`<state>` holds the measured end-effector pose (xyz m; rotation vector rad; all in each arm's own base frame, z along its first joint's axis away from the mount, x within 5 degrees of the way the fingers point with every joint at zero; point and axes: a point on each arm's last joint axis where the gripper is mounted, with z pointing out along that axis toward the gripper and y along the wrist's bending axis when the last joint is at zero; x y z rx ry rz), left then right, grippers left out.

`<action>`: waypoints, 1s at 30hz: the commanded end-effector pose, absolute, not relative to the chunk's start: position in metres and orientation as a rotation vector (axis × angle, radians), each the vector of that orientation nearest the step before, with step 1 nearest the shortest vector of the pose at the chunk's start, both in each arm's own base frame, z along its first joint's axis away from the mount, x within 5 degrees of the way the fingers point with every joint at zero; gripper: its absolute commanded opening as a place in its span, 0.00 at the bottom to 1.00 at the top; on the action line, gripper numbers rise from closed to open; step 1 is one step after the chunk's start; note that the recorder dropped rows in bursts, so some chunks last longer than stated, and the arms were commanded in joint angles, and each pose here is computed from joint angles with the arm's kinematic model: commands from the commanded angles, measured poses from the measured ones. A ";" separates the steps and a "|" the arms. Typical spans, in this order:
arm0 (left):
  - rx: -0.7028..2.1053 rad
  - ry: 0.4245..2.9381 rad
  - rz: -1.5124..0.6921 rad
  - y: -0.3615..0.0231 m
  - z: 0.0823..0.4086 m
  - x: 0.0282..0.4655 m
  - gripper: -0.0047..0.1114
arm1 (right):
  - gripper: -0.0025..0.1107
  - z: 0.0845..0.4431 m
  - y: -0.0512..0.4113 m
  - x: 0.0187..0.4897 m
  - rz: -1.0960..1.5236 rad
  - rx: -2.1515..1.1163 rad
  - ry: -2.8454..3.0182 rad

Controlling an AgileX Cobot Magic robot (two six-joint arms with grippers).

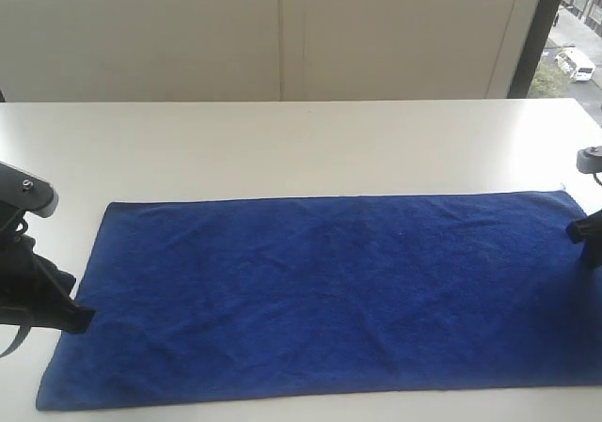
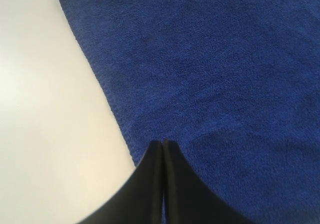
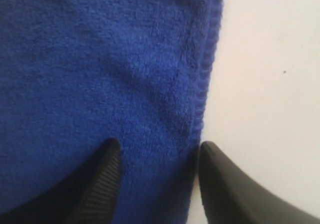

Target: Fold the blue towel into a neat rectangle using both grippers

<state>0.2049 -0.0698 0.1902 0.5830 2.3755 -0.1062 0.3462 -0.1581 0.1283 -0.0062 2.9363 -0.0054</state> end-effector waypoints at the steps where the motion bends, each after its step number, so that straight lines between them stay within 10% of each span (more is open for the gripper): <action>1: 0.563 2.384 -0.123 -0.070 0.190 0.202 0.04 | 0.34 0.115 -0.159 0.342 0.053 0.017 2.984; 30: 0.563 2.384 -0.123 -0.070 0.190 0.202 0.04 | 0.11 0.164 -0.081 0.369 0.160 -0.197 2.853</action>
